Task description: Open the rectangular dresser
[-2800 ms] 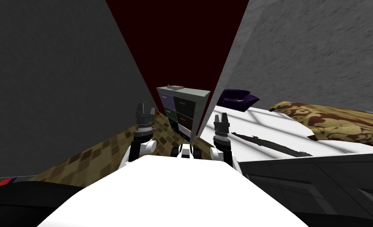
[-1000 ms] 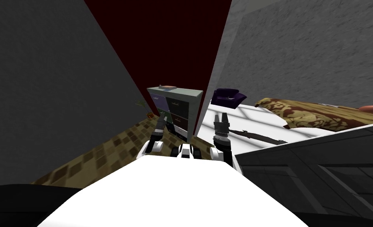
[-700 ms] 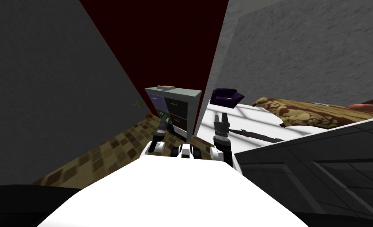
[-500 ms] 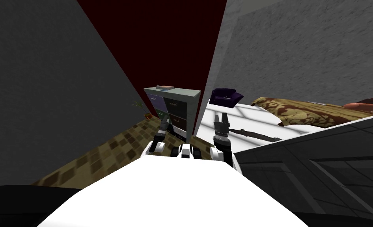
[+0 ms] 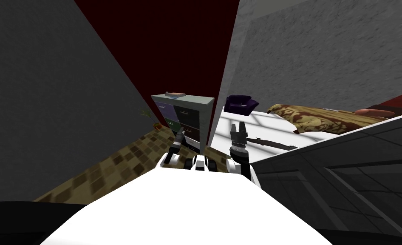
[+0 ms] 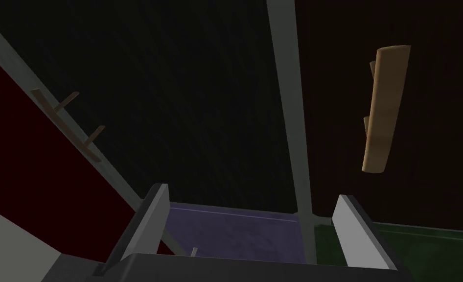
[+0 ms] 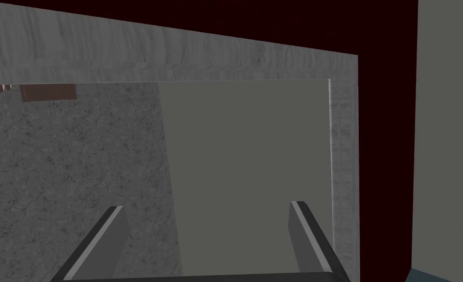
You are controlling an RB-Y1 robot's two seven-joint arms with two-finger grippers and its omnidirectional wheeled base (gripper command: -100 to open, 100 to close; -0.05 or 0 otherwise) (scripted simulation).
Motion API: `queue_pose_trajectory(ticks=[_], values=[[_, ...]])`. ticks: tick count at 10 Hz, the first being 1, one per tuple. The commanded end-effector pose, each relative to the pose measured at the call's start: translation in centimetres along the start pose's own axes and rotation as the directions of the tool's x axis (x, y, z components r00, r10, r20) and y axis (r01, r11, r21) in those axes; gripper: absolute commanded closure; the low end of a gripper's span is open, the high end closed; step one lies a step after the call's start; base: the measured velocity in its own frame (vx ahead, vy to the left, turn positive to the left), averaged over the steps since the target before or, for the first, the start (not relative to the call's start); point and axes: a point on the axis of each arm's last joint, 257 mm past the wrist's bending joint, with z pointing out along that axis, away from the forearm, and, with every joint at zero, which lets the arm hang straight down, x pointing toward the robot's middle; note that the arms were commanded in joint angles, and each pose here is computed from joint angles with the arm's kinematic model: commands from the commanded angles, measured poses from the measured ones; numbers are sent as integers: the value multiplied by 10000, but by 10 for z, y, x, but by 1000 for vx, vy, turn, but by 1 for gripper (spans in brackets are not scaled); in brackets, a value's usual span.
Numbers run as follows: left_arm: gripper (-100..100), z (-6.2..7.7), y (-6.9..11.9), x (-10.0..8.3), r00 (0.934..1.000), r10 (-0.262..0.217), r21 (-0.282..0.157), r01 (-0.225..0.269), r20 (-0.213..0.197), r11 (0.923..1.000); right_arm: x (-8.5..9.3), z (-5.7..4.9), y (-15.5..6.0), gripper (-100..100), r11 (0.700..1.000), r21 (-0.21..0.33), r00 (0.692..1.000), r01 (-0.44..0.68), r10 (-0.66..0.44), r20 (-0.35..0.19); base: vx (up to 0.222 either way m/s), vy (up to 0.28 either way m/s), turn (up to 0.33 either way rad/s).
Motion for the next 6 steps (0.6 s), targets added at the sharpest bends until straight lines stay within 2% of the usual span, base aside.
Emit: queue_pose_trajectory(ticks=[1, 6], values=[[-100, -5, 23, 16, 9996, 42, -451, -55, -294, 9990, 0, 0, 0, 0, 10000, 0, 10000, 0, 0, 0, 12, -11, -64], [-100, -14, 61, 42, 9965, 108, -1187, -206, -830, 9927, 0, 0, 0, 0, 10000, 0, 10000, 0, 0, 0, 11, -9, -60]])
